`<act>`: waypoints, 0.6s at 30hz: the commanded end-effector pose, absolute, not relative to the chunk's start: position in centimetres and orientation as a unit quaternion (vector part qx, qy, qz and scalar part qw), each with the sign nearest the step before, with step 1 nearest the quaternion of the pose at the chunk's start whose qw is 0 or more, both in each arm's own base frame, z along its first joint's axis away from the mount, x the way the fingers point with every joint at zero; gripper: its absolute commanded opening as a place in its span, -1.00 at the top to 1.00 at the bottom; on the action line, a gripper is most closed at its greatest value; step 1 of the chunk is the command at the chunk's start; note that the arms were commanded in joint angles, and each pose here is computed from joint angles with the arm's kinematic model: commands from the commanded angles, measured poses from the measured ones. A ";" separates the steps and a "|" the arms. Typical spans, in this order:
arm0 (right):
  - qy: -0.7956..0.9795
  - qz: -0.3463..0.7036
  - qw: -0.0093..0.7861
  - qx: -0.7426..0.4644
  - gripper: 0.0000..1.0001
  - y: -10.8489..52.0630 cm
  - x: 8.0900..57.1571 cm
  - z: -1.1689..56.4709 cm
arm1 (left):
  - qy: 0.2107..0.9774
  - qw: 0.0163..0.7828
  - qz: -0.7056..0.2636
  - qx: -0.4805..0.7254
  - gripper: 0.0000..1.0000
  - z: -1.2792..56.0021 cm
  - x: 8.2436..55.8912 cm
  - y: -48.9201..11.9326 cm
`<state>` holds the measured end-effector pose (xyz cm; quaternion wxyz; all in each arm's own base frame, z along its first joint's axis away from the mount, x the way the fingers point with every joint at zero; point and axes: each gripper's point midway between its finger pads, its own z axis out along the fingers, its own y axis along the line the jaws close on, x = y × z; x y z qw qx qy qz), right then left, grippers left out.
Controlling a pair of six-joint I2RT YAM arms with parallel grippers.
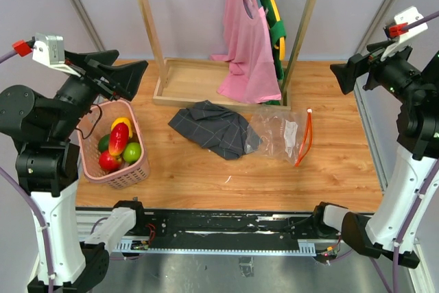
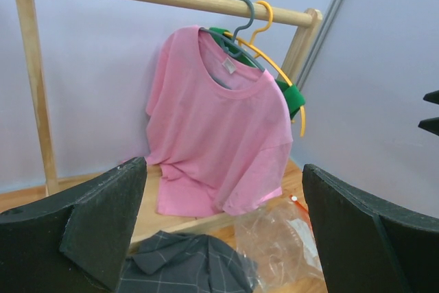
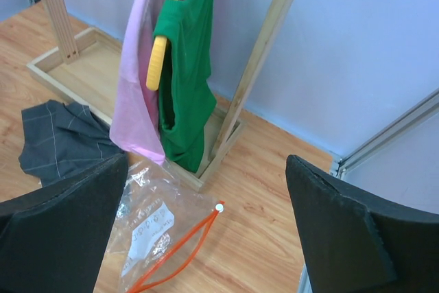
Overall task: Open the zip-top bag and remove the fake food
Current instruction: Reset both arms
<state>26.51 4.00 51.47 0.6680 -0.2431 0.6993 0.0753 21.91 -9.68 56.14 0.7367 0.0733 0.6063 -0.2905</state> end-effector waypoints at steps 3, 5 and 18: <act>0.691 0.080 0.682 -0.227 -0.97 4.4 24.1 54.1 | 0.605 0.728 -0.310 0.088 -0.99 56.7 21.7 -10.4; 0.681 0.081 0.690 -0.229 -0.97 4.8 23.3 55.2 | 0.599 0.729 -0.319 0.089 -0.99 57.1 21.3 -10.6; 0.683 0.075 0.686 -0.238 -0.97 4.9 22.8 54.8 | 0.597 0.728 -0.324 0.093 -0.99 56.8 20.7 -10.8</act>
